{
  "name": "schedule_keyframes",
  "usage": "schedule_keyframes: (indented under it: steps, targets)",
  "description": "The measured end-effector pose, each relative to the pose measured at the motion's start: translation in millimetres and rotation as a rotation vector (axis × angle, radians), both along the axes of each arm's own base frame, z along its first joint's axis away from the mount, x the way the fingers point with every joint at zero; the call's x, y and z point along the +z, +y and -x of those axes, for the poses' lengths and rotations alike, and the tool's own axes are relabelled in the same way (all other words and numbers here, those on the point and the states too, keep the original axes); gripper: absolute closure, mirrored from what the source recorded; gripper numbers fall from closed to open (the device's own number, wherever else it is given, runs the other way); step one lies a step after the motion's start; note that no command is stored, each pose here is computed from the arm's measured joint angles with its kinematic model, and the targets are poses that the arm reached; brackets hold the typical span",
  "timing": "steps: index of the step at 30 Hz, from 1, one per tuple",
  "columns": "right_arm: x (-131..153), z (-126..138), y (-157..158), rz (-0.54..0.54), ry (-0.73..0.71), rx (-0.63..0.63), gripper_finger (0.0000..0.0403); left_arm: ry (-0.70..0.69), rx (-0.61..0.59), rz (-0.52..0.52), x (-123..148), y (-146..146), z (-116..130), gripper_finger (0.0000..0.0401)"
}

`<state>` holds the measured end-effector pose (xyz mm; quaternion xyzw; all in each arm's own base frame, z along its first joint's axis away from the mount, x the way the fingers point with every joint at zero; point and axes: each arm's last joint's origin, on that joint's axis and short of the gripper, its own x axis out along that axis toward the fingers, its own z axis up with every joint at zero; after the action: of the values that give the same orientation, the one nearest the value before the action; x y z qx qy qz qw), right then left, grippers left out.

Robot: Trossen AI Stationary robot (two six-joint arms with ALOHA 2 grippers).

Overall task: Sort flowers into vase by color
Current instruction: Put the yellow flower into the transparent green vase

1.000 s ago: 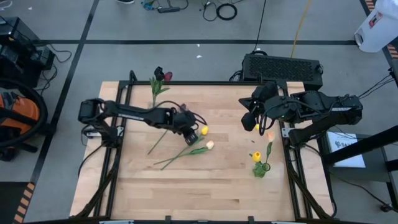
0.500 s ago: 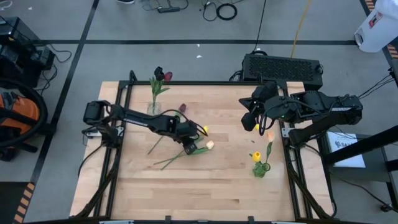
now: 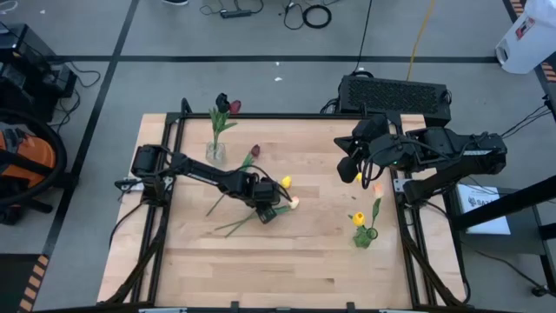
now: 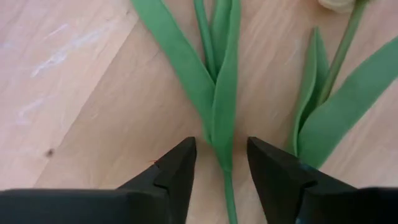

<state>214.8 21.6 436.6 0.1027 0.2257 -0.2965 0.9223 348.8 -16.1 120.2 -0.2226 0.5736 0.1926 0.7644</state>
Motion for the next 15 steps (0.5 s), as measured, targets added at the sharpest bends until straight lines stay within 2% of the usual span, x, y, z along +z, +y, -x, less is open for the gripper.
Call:
schedule_keyframes:
  steps: [3,7,11,15]
  targets:
    - [0.0,-0.1,0.0,-0.001,0.0,0.001,0.0403,0.009,0.001,-0.004,-1.1,0.0,0.7,0.0292]
    - [0.0,0.0,0.1,-0.001,0.0,0.002,0.0403,-0.005,-0.021,-0.007,4.9,0.6,1.6,0.0381]
    - [-0.2,-0.2,0.3,-0.012,-0.003,0.004,0.0403,-0.031,-0.046,0.004,29.5,3.8,2.9,0.039]
    - [-0.4,-0.4,0.7,-0.036,-0.01,0.01,0.0403,-0.223,-0.03,-0.049,89.8,11.9,1.8,0.0396]
